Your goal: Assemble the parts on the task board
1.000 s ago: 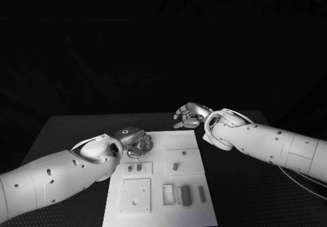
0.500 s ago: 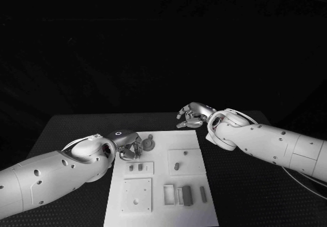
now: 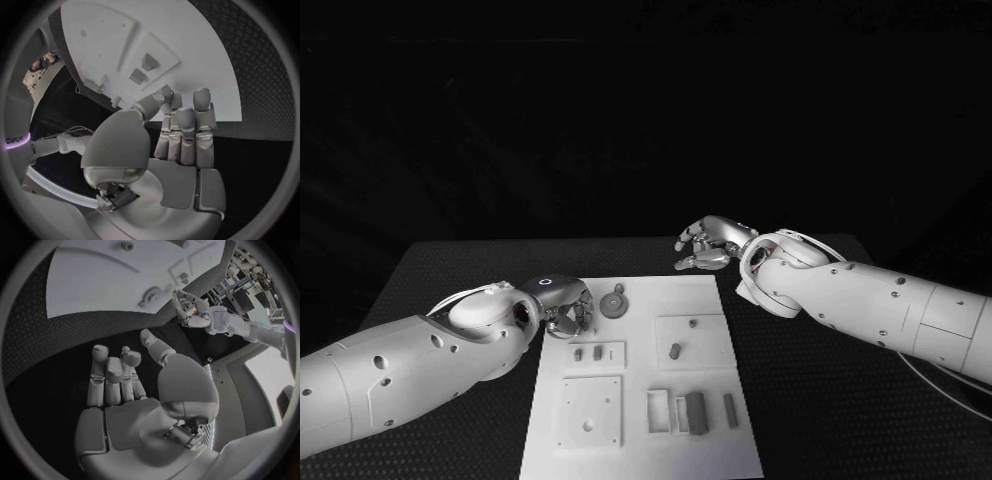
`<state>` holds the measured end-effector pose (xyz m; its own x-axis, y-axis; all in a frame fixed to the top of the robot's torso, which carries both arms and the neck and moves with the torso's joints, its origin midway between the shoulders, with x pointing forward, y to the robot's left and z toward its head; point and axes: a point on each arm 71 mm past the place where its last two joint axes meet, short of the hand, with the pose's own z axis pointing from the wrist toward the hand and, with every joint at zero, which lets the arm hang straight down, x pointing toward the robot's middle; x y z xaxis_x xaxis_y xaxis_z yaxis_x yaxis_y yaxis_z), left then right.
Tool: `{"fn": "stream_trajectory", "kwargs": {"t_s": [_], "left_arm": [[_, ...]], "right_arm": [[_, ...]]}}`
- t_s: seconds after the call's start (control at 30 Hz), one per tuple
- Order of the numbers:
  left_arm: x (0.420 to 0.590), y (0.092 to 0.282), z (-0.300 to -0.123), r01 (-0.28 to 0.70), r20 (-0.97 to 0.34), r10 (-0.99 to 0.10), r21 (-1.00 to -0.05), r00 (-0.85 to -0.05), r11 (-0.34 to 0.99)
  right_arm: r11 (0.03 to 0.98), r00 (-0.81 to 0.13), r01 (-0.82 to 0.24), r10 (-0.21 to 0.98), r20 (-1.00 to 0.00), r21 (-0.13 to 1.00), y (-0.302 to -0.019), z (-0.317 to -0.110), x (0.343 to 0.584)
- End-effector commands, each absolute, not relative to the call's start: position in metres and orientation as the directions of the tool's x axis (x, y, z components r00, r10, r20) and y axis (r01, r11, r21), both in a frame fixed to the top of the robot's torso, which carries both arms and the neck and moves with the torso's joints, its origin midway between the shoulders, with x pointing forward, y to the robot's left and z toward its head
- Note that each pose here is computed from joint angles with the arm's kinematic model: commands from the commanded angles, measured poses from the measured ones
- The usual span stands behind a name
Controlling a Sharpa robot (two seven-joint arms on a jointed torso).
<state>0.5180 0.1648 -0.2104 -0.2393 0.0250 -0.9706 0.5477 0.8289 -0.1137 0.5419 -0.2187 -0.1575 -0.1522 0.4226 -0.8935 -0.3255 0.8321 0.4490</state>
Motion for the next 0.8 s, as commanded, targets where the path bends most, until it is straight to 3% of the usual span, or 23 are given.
{"fn": "stream_trajectory", "kwargs": {"t_s": [0.03,0.8], "left_arm": [[0.5183,0.1628,-0.2116,0.557,-0.969,0.054,-0.093,-0.242,0.825],[0.5163,0.1539,-0.2119,0.567,-0.968,0.042,-0.109,-0.247,0.817]], "right_arm": [[0.828,-0.162,-0.334,0.419,-0.893,0.449,-0.2175,-0.1576,0.5417],[0.83,-0.162,-0.332,0.419,-0.894,0.449,-0.2184,-0.1577,0.5418]]}}
